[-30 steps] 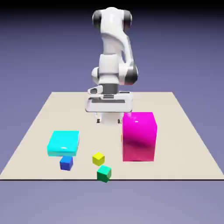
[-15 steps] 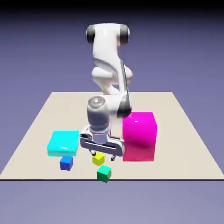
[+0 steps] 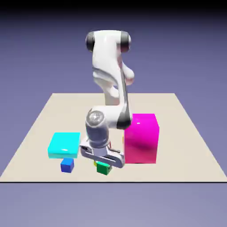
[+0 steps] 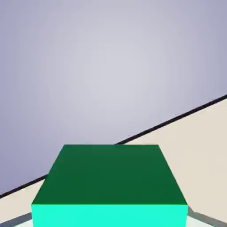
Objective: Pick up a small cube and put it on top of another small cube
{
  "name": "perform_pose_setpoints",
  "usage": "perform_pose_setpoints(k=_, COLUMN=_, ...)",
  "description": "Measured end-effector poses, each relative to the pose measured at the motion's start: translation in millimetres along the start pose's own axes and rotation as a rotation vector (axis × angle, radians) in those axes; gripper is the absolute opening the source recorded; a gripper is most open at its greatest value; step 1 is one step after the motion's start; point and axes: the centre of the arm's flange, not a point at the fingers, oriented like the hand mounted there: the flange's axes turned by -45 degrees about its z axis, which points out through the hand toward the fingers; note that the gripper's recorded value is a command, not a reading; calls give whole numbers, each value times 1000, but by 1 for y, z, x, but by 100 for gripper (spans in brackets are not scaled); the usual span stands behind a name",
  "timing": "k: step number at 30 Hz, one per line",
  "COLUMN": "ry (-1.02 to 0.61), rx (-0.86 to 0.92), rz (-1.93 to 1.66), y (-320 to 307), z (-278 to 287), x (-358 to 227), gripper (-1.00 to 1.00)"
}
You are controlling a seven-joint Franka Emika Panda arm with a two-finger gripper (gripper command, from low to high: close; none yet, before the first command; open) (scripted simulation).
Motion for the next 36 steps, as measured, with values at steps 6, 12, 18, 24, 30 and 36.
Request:
perform_pose_setpoints(k=6, ry=-5, rx=160, rz=-158, y=-168, z=-28, x=-103, gripper=-100)
perform_pose_setpoints(k=12, ry=-120, rx=304, rz=-294, y=-300, z=-28, x=-285, gripper=-100)
perform_pose_setpoints(k=18, ry=-238, rx=406, rz=-61, y=-309, z=1, x=-350, gripper=-100)
perform_pose_setpoints(k=24, ry=-332, rx=448, rz=244, y=-294, z=32, x=-393, gripper=-100)
perform_pose_setpoints(k=30, ry=-386, rx=436, rz=568, y=-264, z=62, x=-431, gripper=-100)
perform_pose_setpoints(k=36, ry=-384, rx=386, rz=900, y=-219, z=91, x=-463, gripper=-100)
